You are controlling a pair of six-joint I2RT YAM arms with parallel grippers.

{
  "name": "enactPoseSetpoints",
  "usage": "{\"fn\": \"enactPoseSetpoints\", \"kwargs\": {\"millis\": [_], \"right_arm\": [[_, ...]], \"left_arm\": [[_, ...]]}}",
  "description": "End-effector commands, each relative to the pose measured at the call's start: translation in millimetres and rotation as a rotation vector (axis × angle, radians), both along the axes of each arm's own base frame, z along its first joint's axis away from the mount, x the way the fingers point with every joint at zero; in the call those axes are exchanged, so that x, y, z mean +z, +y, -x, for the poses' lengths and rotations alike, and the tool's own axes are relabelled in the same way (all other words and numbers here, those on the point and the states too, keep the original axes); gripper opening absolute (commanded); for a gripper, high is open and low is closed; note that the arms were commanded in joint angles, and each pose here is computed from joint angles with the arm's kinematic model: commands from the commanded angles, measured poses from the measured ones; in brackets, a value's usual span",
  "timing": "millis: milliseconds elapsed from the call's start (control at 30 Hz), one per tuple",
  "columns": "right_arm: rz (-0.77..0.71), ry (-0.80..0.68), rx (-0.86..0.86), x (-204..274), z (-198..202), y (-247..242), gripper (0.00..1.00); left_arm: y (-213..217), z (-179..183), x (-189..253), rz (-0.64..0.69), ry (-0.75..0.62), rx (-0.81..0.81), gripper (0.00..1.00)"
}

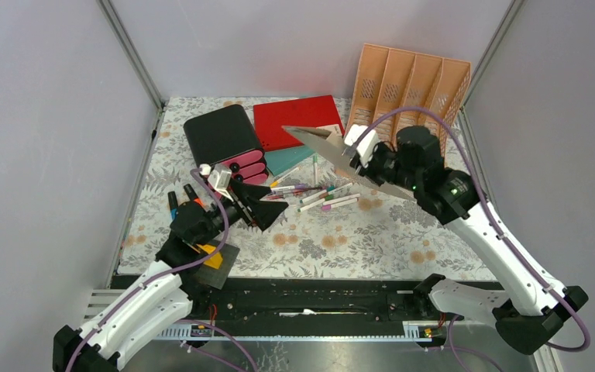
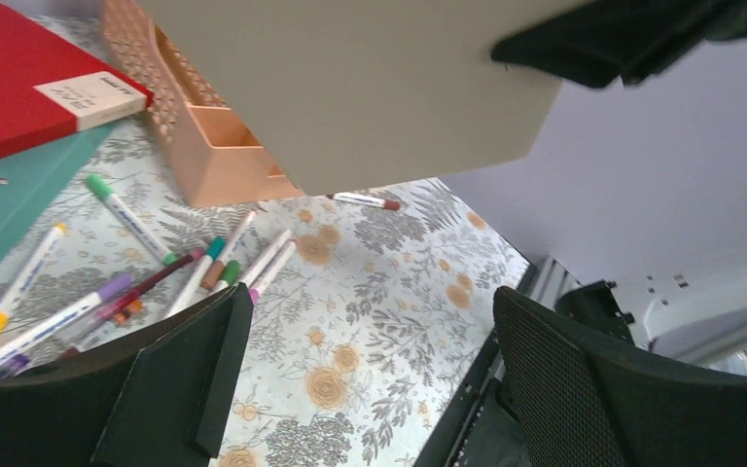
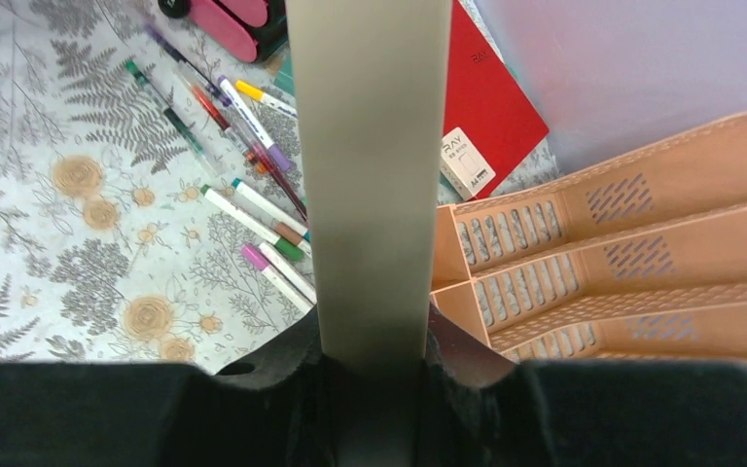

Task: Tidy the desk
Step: Pick up the folder from the center of the board.

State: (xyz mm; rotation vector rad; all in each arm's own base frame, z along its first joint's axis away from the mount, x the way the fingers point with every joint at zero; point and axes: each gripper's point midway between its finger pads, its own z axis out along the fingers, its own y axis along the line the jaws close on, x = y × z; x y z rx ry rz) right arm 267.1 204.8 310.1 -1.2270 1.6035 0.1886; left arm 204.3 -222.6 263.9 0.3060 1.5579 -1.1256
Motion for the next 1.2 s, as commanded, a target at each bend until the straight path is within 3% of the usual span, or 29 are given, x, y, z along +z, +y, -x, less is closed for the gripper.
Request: {"fn": "enactPoseSetpoints", "kwargs": {"millis": [0,233,533,867,1167], "right_arm": [[-0.168,0.075,0.028,33,3,2,0.0],[-0.272,0.197,0.041,45,1,0,0.0],[-0.384,0.026,-0.292,79,-57,-75,0.0],[-0.524,-0.15,-0.499,138,-84,-144,0.0],[-0.591,-0.312,-0.707,155,-95,-216,0.0]], "left_arm": [[-11,17,21,0.077,-0.115,-0.12,0.99],[-19,13,20,0.079,-0.129,-0.151,0.99],[-25,17,3,0.096,-0.078,-0.197,0.99],[-25,18,4,0.102,-0.071,-0.201,0.99],[-27,23,2,0.117,-0.047,-0.232,0.99]]}}
